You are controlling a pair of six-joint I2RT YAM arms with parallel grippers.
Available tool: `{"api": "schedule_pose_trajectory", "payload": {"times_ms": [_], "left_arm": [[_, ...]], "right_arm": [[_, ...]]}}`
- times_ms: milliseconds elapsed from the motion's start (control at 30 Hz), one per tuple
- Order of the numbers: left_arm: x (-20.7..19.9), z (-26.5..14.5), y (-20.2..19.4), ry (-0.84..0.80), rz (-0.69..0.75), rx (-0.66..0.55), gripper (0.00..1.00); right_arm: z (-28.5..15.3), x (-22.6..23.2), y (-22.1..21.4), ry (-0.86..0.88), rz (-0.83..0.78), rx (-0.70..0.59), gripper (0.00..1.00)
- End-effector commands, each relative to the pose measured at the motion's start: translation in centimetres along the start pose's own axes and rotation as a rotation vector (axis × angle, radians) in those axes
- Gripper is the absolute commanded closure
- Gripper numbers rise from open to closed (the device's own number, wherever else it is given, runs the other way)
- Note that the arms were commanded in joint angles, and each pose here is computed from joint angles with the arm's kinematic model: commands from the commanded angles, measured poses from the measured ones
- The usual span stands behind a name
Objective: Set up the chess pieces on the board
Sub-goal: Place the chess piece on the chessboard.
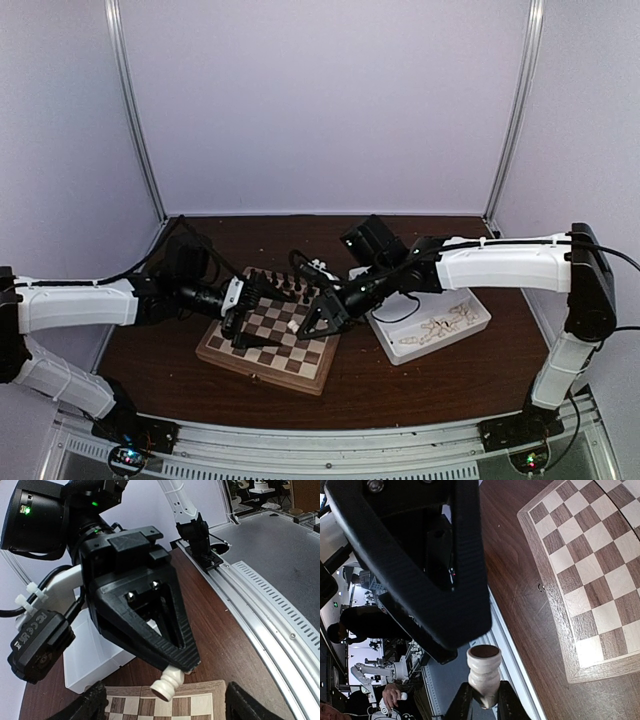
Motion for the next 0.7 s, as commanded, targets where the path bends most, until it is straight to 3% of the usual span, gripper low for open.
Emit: {"api": "schedule_pose_trajectory", "payload": {"times_ms": [0, 667], "left_arm": [[0.62, 0.37, 1.2, -0.032, 0.047, -0.047, 0.22], [0.1, 0.58, 1.21, -0.103, 0.054, -0.059, 0.8]], "right_arm": [[0.1, 2.01, 1.06, 0.072, -0.043, -0.018, 0.82], [0.71, 2.6, 1.58, 0.141, -0.039, -0.024, 0.82]]}}
Point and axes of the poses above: each gripper's point midway between its finger pads, its own z axis out along the fingers, its own x axis along the line the jaws close on, y = z × x, the point moved 4 cm from there along -z, back along the fingers, and after that the axes turned 6 degrees about z, right-handed, at the moved point
